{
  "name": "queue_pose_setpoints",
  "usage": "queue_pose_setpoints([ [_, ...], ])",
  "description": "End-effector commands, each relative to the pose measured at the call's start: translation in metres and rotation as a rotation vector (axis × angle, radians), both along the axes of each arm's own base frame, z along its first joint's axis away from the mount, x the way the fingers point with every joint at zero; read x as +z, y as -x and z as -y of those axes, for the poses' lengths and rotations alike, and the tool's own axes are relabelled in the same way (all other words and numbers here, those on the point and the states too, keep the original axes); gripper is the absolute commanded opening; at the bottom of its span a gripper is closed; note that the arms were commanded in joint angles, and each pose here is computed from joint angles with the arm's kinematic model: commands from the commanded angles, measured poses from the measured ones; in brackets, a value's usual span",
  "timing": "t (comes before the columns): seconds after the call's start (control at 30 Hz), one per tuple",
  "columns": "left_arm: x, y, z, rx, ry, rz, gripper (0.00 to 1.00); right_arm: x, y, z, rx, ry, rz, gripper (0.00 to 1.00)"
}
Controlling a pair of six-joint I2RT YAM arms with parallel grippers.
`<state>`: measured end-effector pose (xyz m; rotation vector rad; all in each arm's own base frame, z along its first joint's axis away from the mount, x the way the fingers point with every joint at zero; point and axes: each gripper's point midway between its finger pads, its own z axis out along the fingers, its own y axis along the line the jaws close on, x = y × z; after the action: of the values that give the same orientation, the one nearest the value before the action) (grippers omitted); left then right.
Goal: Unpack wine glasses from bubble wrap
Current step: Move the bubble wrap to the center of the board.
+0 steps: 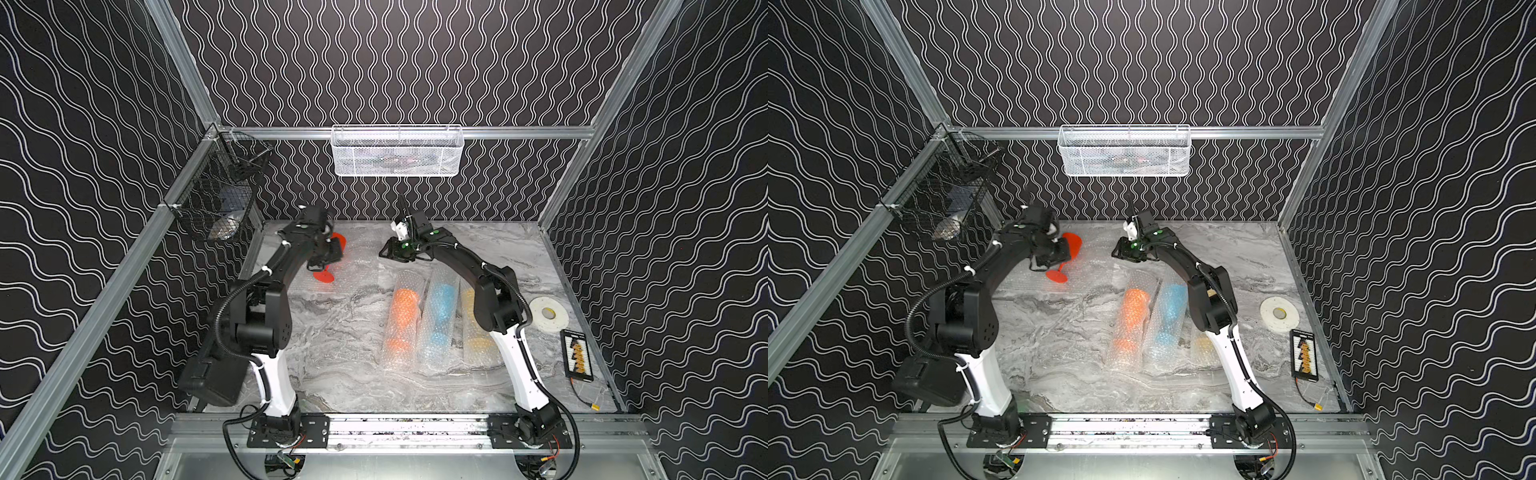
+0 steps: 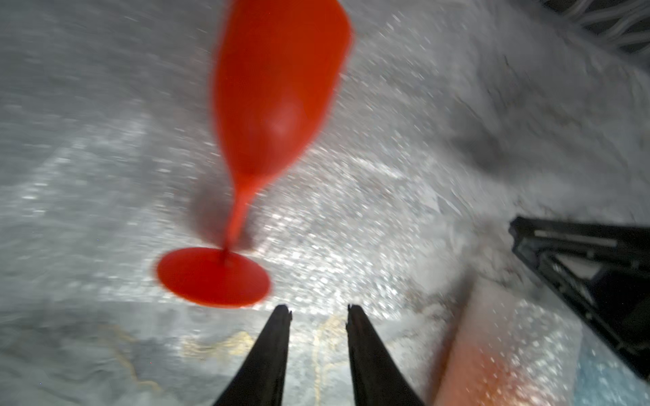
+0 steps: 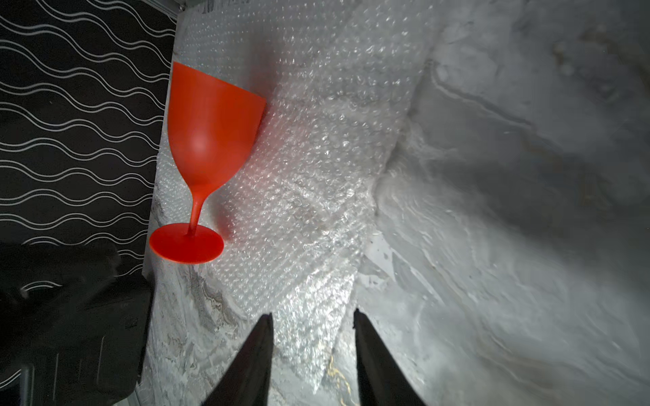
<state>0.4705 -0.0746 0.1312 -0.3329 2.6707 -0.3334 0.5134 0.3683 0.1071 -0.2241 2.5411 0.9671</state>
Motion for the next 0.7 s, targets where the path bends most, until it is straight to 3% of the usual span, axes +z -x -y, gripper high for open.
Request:
queue_pose_setpoints([
  [0.0, -0.012, 0.003, 0.031, -0.057, -0.018, -0.015, 0.34, 0.018, -0.009, 0.014, -0.043, -0.012, 0.034, 0.40],
  [0.17, -0.047, -0.008, 0.054, -0.094, -0.050, -0.081, 0.34, 0.022, -0.009, 0.030, -0.066, -0.013, 0.036, 0.40],
  [0.4, -0.092, -0.031, 0.049, -0.088, -0.118, -0.146, 0.34, 0.024, -0.014, 0.048, -0.091, -0.012, 0.037, 0.40],
  [0.67, -0.124, -0.045, 0.036, -0.052, -0.114, -0.190, 0.34, 0.023, -0.015, 0.051, -0.093, -0.015, 0.036, 0.40],
])
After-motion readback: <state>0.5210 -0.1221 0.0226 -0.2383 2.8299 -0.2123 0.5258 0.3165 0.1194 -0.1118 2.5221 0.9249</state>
